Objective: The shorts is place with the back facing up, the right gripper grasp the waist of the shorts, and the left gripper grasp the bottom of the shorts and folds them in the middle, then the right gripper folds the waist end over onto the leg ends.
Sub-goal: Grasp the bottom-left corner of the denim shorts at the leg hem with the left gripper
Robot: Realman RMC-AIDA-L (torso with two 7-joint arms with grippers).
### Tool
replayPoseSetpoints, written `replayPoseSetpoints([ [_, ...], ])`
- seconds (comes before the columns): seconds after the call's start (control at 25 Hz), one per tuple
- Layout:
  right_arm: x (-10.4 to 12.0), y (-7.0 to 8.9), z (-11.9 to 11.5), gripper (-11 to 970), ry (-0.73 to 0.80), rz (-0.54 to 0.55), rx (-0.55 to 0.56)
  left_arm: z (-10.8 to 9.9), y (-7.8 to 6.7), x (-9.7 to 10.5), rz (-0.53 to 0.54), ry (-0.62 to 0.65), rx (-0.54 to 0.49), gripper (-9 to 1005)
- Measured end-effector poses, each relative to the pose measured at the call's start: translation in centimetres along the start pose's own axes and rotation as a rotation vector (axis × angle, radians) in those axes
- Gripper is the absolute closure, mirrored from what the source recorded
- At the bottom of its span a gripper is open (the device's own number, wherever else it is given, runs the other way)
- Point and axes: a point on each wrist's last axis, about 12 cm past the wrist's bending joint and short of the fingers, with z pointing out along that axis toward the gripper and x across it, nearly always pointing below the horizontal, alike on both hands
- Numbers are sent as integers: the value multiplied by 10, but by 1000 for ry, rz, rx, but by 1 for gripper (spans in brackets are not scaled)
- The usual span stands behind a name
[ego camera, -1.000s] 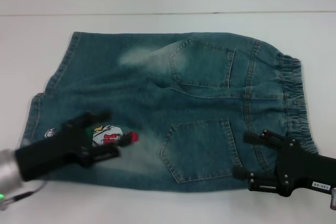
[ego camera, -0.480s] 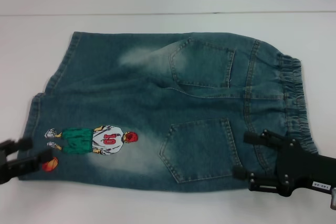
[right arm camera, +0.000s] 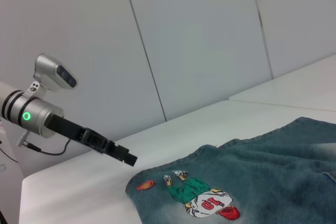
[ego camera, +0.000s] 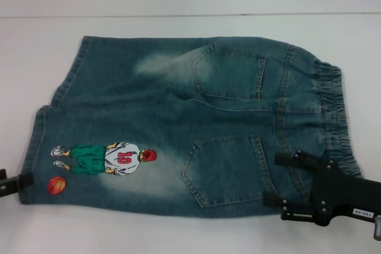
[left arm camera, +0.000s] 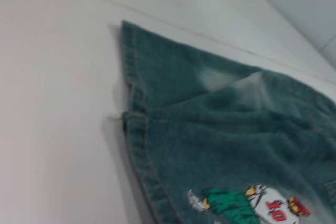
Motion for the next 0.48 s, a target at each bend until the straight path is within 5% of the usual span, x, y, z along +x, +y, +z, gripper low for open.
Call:
replayPoseSetpoints([
  [0.48, 1, 0, 0, 12, 10, 1, 6, 19, -6, -4, 45, 87, 20, 66],
])
